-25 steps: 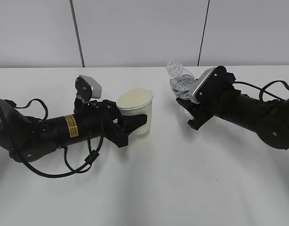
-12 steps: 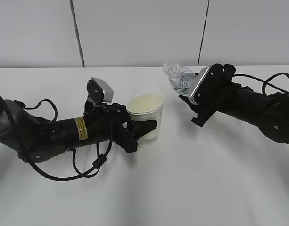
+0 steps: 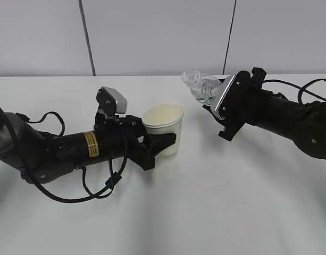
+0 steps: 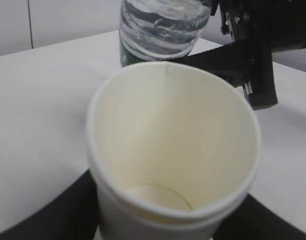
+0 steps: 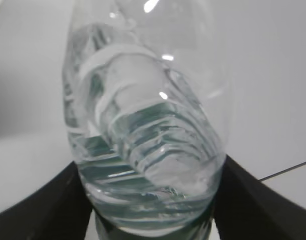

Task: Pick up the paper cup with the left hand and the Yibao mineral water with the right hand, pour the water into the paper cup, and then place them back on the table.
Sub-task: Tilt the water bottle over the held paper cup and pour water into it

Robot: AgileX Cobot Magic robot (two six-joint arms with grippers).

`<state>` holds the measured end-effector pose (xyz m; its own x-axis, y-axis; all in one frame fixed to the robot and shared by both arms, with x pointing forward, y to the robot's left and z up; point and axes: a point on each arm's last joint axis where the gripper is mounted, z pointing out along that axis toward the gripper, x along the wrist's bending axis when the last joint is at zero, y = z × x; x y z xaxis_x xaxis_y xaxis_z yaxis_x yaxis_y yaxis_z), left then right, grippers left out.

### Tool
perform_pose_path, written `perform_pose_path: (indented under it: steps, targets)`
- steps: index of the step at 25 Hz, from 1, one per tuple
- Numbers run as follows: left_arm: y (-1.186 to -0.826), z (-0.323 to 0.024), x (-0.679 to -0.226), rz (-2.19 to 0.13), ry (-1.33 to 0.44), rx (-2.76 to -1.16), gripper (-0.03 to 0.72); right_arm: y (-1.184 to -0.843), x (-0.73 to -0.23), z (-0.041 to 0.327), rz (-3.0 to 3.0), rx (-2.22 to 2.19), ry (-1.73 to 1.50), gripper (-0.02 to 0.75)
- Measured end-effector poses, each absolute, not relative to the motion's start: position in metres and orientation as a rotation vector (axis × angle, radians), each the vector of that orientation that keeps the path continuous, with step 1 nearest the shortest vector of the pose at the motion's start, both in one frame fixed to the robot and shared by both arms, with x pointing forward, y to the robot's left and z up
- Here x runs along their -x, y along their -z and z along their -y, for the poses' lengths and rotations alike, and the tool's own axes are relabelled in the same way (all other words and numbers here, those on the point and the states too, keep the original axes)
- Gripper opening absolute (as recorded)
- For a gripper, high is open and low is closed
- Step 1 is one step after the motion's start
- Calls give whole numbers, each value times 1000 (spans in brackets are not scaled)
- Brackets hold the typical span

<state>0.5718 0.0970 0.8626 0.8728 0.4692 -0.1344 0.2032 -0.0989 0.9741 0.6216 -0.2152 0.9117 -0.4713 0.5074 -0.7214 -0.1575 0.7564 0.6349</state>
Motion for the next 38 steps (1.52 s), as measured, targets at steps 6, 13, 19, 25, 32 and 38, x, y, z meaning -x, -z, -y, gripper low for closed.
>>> perform_pose_path:
  steps: [6,13,19,25,32,38]
  targets:
    - [-863,-97,-572,-527,-243,-1679,427,-911,-621,215,-1918,-231,-781,489]
    - [-863,-97,-572,-527,-243,-1679,451,-911,-621,215,-1922,-187,-749,489]
    - [-864,-96,-574,-515,-248,-1677,454,-911,-619,207,-1924,-113,-726,489]
    - [-865,-95,-575,-501,-247,-1688,454,-911,-618,202,-1918,-59,-696,489]
    - [-864,-95,-574,-498,-245,-1693,454,-911,-619,203,-1909,-21,-656,489]
    - [-864,-95,-574,-498,-245,-1694,454,-919,-620,205,-1879,14,-604,489]
